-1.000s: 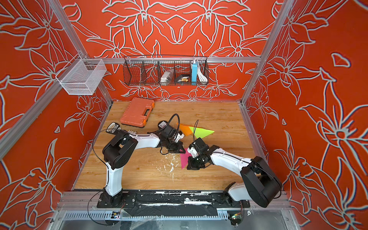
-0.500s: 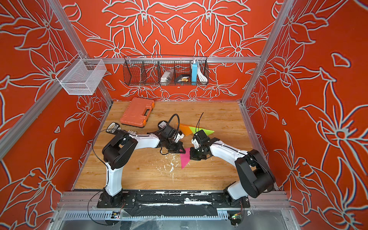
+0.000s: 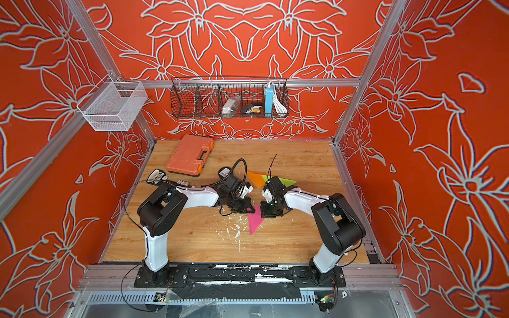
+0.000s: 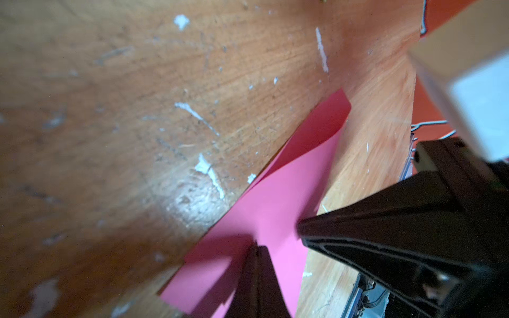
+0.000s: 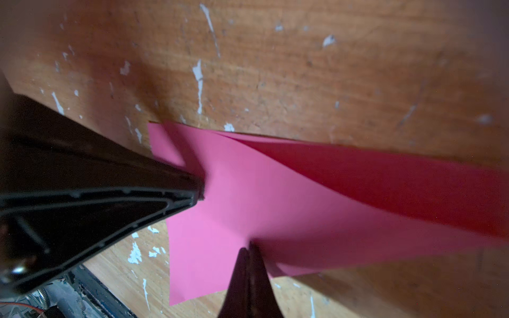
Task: Fold the square paper diagonally
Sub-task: Fold the paper at the center of the board.
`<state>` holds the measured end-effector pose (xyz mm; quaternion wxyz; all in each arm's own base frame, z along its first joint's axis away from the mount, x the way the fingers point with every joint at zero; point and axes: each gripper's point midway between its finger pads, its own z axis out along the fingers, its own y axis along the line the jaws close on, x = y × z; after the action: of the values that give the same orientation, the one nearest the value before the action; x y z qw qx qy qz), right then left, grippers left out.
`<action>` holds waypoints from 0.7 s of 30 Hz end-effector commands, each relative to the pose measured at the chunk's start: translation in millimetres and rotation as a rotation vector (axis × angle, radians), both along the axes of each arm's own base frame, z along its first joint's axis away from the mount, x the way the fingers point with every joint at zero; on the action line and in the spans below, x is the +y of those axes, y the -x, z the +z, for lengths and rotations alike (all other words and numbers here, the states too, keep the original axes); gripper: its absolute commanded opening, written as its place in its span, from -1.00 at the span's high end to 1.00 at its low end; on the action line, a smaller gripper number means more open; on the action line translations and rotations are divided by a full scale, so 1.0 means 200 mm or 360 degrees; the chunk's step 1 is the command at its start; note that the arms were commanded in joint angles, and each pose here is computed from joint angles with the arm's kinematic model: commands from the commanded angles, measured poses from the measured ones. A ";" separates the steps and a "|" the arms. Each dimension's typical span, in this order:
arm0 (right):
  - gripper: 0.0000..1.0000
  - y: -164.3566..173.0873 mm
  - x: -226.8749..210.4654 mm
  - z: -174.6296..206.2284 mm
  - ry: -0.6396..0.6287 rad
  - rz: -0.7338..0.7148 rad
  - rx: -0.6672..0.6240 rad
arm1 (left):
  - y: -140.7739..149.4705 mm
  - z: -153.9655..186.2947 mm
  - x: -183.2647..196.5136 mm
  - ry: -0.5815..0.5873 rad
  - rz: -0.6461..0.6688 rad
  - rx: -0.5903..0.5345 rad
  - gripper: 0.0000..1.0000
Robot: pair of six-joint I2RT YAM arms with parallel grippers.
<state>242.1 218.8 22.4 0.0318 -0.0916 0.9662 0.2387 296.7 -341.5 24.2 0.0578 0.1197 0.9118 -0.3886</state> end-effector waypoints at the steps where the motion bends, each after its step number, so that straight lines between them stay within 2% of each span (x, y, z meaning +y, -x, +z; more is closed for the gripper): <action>1: 1.00 -0.06 0.01 0.02 -0.0004 0.0034 -0.0047 | 0.05 -0.06 0.03 -0.0085 -0.0016 0.0035 1.00; 7: 1.00 0.01 -0.03 -0.04 0.0040 -0.0002 0.0034 | 0.05 0.07 0.01 0.0001 -0.0024 -0.0095 1.00; 13: 1.00 0.07 -0.05 -0.05 -0.0007 -0.0082 0.0064 | 0.17 0.27 -0.11 0.0188 -0.0163 -0.0280 1.00; 16: 1.00 0.10 -0.04 -0.05 -0.0041 -0.0118 0.0066 | 0.22 0.28 -0.15 0.0198 -0.0215 -0.0294 1.00; 21: 1.00 0.12 -0.03 -0.05 -0.0059 -0.0156 0.0068 | 0.28 0.23 -0.16 0.0166 -0.0258 -0.0217 1.00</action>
<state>230.6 218.7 21.3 0.0440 -0.0581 0.9609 0.2669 245.0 -372.7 71.5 0.0998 0.2042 0.8748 -0.4278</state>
